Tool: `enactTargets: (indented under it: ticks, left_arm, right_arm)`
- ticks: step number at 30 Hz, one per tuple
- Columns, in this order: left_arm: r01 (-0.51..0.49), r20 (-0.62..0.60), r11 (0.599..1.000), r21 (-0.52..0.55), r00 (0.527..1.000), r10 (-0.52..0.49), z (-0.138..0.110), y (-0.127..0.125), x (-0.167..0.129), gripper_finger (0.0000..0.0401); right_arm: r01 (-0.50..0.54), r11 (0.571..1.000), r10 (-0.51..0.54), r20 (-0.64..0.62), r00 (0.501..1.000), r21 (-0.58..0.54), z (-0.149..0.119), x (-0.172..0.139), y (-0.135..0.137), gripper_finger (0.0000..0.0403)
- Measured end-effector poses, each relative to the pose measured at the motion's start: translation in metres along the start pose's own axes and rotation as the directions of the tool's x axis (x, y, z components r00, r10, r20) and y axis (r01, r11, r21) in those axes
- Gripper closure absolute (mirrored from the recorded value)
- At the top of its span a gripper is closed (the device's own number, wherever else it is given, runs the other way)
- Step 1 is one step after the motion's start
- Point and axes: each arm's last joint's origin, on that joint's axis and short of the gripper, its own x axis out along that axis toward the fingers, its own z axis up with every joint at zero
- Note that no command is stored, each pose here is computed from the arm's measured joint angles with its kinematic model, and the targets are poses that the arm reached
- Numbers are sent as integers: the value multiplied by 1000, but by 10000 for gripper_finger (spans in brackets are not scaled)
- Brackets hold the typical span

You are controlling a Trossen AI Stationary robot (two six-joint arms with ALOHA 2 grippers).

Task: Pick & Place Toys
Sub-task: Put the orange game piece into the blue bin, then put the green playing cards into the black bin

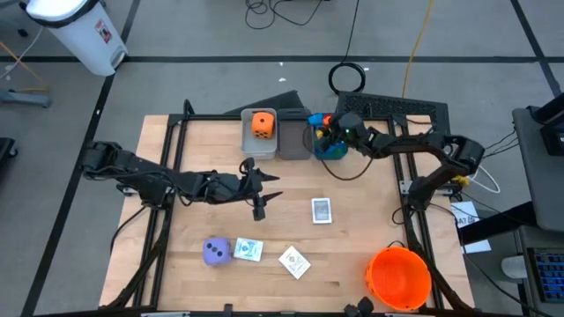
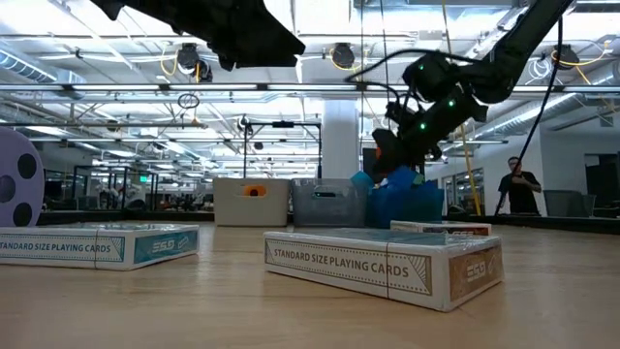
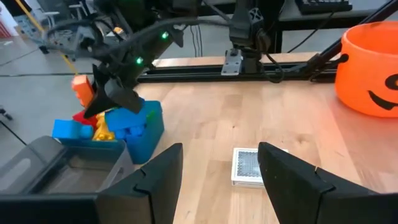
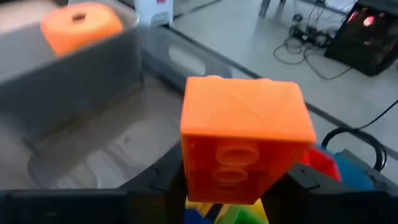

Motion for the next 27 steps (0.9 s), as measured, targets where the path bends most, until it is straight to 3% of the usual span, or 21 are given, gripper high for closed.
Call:
enactTargets:
  ticks: [6,11,19,27]
  left_arm:
    - [1,-18,1000,8,1000,-1,-2,0,0,187]
    - [1,-22,1000,10,1000,-1,-2,0,0,187]
    - [2,-22,1000,10,1000,-2,-2,0,0,187]
    - [3,-26,1000,7,1000,-3,-3,0,0,187]
  right_arm:
    - [-12,1000,12,-14,1000,-4,-3,2,4,183]
    - [-32,999,32,1,999,-19,-1,-2,10,149]
    - [-108,988,117,77,990,-109,15,-26,30,142]
    - [-230,959,263,214,941,-165,38,-73,58,147]
